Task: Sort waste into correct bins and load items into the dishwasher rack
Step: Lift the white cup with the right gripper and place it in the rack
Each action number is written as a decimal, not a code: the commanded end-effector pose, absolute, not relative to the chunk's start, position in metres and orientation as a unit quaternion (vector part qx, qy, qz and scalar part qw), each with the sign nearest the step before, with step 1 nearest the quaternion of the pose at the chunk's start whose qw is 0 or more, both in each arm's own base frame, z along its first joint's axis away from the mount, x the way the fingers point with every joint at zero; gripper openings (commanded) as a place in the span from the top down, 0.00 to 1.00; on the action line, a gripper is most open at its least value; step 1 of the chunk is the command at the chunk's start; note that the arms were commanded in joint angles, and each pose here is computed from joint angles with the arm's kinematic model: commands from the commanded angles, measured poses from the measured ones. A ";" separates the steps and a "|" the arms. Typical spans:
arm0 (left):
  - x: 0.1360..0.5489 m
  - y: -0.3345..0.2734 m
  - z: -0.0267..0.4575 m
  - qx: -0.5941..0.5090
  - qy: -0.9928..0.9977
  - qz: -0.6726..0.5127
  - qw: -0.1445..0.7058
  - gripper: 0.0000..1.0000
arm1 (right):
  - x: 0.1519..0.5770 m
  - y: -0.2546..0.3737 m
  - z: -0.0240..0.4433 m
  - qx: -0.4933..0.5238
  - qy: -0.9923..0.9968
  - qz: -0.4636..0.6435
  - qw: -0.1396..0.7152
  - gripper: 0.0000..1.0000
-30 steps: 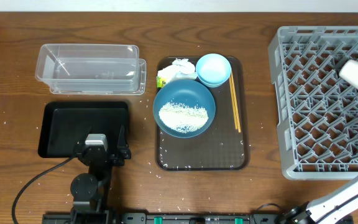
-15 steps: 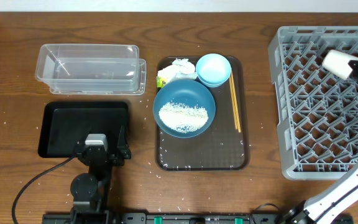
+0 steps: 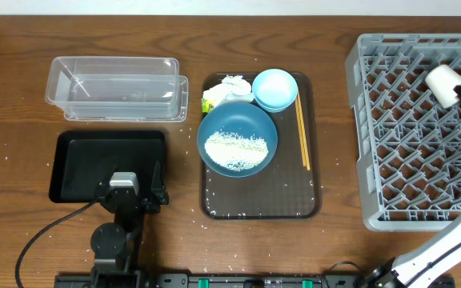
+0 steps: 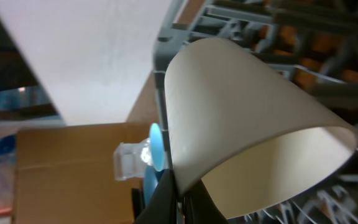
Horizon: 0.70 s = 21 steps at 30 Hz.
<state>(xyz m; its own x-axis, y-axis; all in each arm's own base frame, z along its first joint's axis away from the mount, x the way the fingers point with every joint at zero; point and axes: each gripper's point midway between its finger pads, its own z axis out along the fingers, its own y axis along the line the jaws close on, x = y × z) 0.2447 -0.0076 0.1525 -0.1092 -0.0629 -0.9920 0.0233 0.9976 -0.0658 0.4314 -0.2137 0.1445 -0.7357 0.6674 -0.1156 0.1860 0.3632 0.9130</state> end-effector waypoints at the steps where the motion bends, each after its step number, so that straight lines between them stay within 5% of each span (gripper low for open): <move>1: 0.244 -0.004 0.136 -0.017 0.760 -0.023 0.650 0.09 | 0.409 -0.239 0.131 0.315 0.834 0.401 0.210 0.99; 9: 0.244 -0.004 0.136 -0.017 0.760 -0.023 0.650 0.09 | 0.383 -0.258 0.161 0.362 0.873 0.261 0.196 0.88; 21: 0.244 -0.004 0.136 -0.017 0.760 -0.023 0.650 0.10 | 0.381 -0.229 0.234 0.335 0.881 0.218 0.253 0.90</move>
